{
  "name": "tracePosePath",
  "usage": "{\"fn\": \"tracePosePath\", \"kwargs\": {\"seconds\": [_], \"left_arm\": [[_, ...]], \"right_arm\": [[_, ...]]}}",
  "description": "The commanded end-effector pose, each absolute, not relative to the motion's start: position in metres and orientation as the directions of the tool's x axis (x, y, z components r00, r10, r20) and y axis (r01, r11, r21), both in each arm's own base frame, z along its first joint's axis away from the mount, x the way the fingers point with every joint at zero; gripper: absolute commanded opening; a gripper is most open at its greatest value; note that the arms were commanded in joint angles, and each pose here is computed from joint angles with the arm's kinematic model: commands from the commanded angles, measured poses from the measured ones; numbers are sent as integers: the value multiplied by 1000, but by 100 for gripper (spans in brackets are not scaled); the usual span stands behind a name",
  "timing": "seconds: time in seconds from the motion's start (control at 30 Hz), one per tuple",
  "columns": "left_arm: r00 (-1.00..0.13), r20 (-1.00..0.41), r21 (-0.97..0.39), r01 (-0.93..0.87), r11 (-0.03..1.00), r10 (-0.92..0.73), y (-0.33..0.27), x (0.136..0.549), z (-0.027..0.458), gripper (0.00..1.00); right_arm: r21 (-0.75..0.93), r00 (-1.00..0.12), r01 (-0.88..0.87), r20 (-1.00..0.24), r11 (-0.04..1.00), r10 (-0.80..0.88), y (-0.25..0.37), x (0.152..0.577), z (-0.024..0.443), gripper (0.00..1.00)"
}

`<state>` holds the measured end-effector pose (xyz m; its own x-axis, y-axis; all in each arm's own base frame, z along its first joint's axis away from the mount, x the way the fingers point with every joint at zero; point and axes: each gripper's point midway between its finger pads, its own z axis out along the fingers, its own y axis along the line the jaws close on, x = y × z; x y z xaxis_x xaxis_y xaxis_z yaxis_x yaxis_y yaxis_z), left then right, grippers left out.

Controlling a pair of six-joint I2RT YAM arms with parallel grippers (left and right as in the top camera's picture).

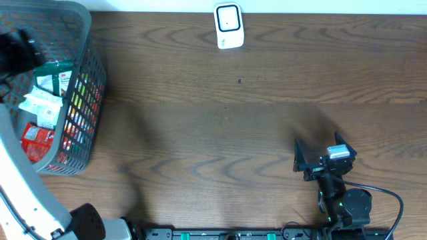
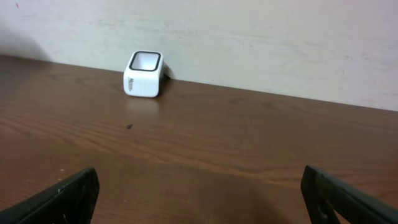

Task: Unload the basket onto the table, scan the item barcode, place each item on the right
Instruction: 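Reach the left gripper into the basket and grasp the green tea box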

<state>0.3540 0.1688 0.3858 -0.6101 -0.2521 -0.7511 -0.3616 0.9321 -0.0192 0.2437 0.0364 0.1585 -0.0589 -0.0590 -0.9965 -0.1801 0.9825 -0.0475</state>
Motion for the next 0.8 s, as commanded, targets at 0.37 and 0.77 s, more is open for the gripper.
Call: {"fn": "tracePosePath", "kwargs": {"seconds": [0.37,0.77], "left_arm": [[-709,-623,-55,-383,922,-331,211,395,307,85],[-828,-485,-69,-284,956,-281,221,427,223,91]], "right_arm": [[-35,-62,-170,-997,985,-46,34,244,158,99],[-35,-62,-170,-997,985,-46,34,244,158,99]]}}
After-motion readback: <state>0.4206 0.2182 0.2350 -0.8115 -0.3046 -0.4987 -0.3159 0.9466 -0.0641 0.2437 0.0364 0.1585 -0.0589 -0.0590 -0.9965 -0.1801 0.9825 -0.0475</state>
